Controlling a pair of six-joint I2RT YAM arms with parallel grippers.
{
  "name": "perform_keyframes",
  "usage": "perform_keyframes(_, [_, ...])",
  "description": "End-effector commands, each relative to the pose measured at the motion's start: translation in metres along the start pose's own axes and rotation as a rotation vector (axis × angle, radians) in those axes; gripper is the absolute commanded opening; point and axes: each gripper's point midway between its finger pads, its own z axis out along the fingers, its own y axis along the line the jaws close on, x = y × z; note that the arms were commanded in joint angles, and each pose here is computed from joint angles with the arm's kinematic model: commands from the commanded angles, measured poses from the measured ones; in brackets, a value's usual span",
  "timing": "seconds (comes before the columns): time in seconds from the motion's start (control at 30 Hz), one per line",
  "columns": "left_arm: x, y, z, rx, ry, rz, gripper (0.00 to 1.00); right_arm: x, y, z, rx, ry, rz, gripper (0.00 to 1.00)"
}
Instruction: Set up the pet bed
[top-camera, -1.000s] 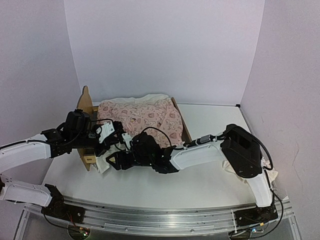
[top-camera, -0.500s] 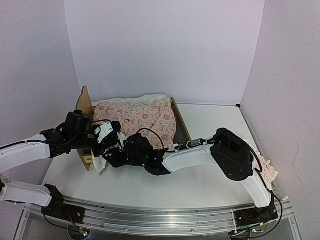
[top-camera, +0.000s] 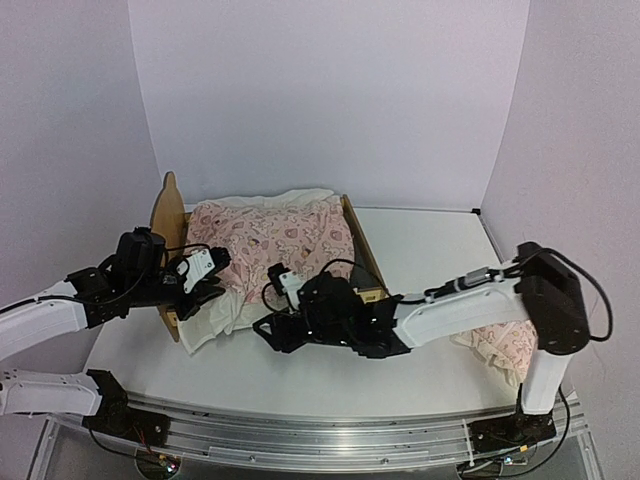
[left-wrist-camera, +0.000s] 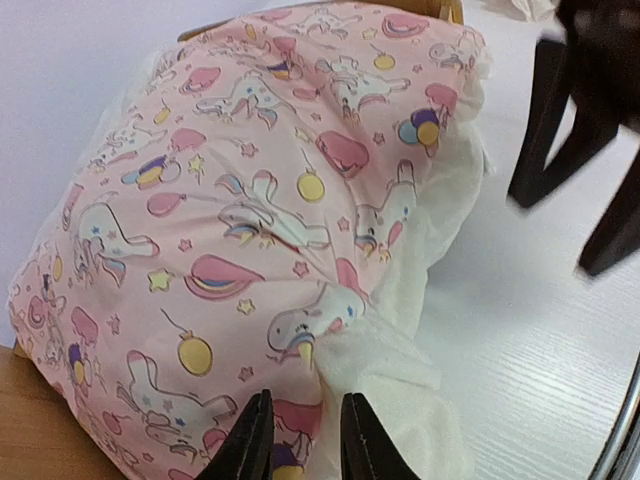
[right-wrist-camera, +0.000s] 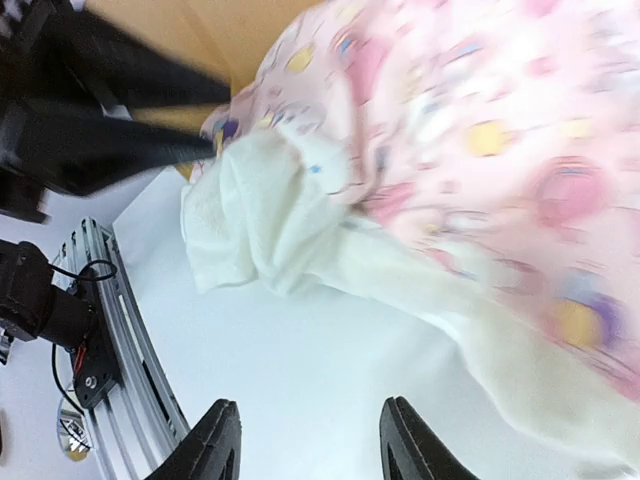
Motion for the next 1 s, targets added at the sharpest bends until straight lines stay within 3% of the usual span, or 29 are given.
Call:
perform_keyframes(0.0, [0.017,-0.001,-0.004,-0.019,0.049,0.003,0.26,0.004,-0.056,-0.059,0.261,0.002,-0.017,0.47])
perform_keyframes(0.17, [0.023,-0.002,-0.003,-0.020,0.070,0.016,0.30,0.031,-0.114,-0.083,0.406,0.014,0.119,0.41])
perform_keyframes(0.4, [0.039,-0.008,-0.012,-0.019,0.114,0.017,0.44,0.013,-0.135,-0.078,0.453,-0.008,0.106,0.49])
perform_keyframes(0.53, [0.044,-0.010,-0.015,-0.020,0.124,0.016,0.46,0.008,-0.159,-0.078,0.516,-0.023,0.129,0.49])
perform_keyframes(0.6, [0.044,-0.010,-0.014,-0.019,0.126,0.019,0.46,0.005,-0.168,-0.078,0.545,-0.032,0.129,0.41])
perform_keyframes(0.7, [0.047,-0.011,-0.013,-0.013,0.135,0.029,0.46,0.000,-0.175,-0.078,0.566,-0.041,0.129,0.22])
perform_keyframes(0.87, [0.047,-0.013,-0.014,-0.005,0.132,0.040,0.46,-0.003,-0.185,-0.093,0.622,-0.075,0.128,0.01])
perform_keyframes(0.97, [0.045,-0.012,-0.015,-0.006,0.126,0.053,0.46,-0.002,-0.197,-0.108,0.679,-0.082,0.137,0.00])
